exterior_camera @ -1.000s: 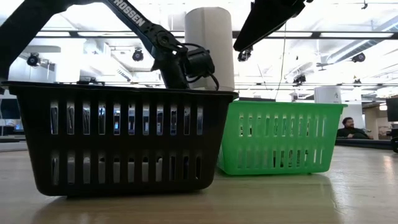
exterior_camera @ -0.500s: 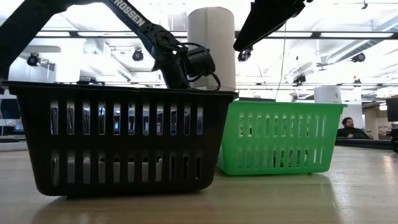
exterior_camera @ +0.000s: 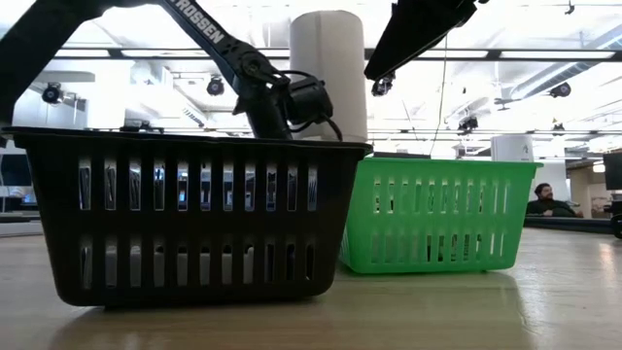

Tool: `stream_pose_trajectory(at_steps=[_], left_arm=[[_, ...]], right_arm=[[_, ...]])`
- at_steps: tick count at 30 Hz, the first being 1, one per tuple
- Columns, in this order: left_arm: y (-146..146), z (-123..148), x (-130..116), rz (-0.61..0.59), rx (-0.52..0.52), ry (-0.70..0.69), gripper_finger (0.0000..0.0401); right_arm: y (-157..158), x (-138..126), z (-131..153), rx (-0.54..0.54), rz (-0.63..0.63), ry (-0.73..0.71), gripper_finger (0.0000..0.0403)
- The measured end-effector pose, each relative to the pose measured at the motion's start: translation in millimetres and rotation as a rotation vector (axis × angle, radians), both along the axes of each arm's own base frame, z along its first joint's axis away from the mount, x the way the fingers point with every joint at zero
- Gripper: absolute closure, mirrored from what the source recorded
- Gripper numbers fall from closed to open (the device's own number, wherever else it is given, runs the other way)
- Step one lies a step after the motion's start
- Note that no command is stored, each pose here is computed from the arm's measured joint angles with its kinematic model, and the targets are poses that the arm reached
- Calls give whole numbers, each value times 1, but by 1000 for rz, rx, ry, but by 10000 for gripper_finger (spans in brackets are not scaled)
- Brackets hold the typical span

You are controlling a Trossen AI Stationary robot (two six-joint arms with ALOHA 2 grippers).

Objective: Pick & Place Office items
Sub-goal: Put the right blue charger adapter into the green bin

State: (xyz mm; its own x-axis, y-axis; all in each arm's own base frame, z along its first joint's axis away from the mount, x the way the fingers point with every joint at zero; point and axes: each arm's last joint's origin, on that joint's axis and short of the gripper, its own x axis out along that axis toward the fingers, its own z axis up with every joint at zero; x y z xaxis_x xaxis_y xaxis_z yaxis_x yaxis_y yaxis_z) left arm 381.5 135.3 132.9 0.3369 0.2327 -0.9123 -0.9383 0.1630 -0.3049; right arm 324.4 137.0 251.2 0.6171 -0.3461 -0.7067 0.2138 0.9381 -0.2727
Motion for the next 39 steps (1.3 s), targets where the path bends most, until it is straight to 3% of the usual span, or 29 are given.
stream_pose_trajectory(at_steps=[8, 15, 23, 39], left_arm=[[-8, -5, -1, -97, 45, 34, 114], [-18, -6, 2, -189, 165, 93, 114], [-26, -9, 1, -216, 330, 193, 114], [-30, -25, -12, -193, 342, 210, 114]], right_arm=[[0, 1, 0, -6, -6, -11, 154], [-1, 2, 2, -31, -44, -57, 154], [-1, 2, 2, 5, -112, -96, 154], [10, -4, 0, 16, -93, -95, 154]])
